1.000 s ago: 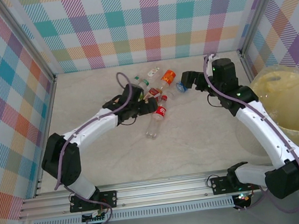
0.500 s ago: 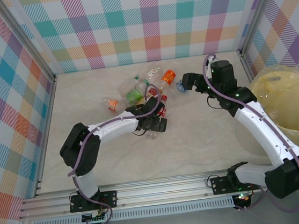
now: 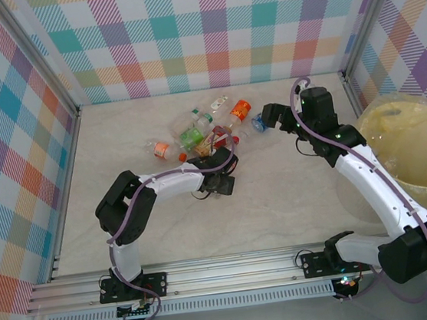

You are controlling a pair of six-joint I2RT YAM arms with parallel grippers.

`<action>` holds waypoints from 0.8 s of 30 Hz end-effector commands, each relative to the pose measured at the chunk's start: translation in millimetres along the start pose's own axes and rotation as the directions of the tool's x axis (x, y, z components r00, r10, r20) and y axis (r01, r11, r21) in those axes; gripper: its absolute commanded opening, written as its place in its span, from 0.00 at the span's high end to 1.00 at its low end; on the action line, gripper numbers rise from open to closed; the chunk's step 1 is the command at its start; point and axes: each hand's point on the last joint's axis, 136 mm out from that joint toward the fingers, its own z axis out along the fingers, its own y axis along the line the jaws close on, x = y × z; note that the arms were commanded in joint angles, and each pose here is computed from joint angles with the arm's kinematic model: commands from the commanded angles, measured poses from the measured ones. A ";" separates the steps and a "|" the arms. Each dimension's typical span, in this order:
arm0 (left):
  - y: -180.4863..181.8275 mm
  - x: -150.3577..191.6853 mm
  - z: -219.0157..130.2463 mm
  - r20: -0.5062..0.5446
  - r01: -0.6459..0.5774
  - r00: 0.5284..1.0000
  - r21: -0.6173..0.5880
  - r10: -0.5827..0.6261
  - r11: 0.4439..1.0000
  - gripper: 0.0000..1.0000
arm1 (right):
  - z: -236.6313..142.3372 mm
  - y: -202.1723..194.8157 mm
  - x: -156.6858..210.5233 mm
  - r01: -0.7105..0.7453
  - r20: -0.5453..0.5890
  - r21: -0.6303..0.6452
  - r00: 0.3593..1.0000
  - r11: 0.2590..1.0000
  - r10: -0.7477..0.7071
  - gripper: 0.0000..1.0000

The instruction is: Put the plastic bottles in the bin

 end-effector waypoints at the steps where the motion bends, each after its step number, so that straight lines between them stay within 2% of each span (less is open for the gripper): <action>1: -4.0 5.5 5.6 0.001 -0.024 1.000 -0.001 0.024 1.000 0.33 | -0.1 -10.5 1.6 -0.031 0.011 0.058 0.999 0.998 0.031 0.00; 8: -10.5 0.9 -0.8 0.030 -0.024 0.999 0.047 0.023 0.999 0.50 | -4.9 -10.2 -1.4 -0.037 0.032 0.053 0.999 0.998 0.035 0.00; 15: -13.8 -20.5 -28.7 0.100 0.005 0.995 0.131 -0.018 0.991 0.63 | -5.3 -4.1 -5.8 -0.042 0.043 0.024 0.998 0.999 0.041 0.00; 20: -21.6 -49.1 -65.4 0.172 0.031 0.981 0.291 -0.085 0.956 0.71 | -4.2 7.8 -3.0 -0.037 0.020 -0.043 0.999 0.998 0.038 0.00; 24: -34.1 -79.1 -104.6 0.249 0.020 0.956 0.469 -0.154 0.883 0.73 | -4.6 25.5 -2.0 -0.052 -0.008 -0.138 0.999 0.989 0.052 0.00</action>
